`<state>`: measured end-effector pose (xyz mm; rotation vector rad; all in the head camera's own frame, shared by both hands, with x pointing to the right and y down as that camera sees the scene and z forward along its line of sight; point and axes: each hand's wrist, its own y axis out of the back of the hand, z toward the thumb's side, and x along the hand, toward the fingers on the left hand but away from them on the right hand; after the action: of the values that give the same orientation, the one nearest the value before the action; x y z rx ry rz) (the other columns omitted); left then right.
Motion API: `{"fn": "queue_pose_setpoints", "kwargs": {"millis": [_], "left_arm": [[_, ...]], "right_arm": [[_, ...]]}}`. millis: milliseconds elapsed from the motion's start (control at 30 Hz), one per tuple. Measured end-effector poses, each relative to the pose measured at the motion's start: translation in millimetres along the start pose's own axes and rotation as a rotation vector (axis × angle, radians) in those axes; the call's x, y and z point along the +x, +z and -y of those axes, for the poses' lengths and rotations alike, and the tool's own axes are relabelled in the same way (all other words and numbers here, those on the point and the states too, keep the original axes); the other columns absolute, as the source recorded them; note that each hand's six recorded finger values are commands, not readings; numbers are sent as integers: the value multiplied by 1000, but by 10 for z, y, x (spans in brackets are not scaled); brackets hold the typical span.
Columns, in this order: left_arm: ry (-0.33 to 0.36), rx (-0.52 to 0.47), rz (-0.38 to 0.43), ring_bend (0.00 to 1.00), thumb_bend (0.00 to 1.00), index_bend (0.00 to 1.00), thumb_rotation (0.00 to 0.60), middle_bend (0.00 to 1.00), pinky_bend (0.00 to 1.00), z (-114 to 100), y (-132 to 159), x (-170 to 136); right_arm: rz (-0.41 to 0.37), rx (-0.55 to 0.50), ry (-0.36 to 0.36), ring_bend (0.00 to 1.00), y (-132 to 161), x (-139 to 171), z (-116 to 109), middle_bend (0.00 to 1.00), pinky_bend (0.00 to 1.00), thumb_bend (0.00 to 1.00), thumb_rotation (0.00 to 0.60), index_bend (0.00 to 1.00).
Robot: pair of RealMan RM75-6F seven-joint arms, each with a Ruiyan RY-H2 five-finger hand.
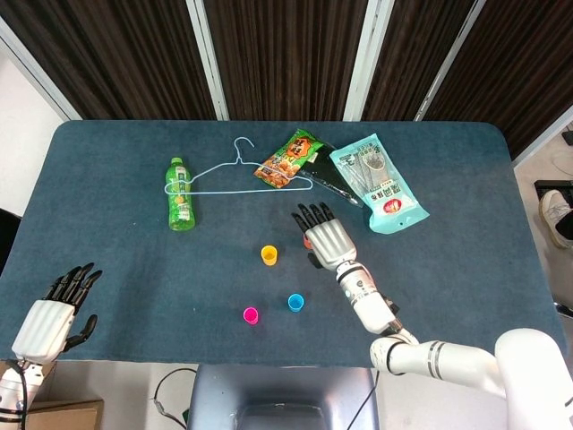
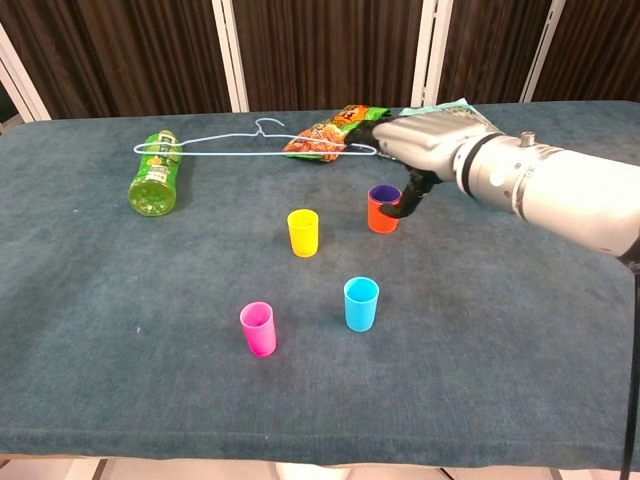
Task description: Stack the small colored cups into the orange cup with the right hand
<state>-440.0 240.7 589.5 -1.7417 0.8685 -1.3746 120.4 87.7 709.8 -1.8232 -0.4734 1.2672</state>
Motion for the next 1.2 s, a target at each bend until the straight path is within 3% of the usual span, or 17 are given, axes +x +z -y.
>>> {"fn": "queue_pose_setpoints", "kwargs": {"millis": [167,567,1200], "left_arm": [[-5,4,5,0,444,0,600,0,151,16,13,6],[7,-6,0,0,444,0,600,0,152,-37,-27,-27],[11,-17,10,0,444,0,600,0,152,-62,-36,-54]], "right_arm": [[-64,5,15,0,258,-35,18,0,0,452,600,225],[-51,17,62,0,636,-415,240,0,0,452,600,421],[-32,-8,12,0,745,-536,234,39,0,493,600,633]]}}
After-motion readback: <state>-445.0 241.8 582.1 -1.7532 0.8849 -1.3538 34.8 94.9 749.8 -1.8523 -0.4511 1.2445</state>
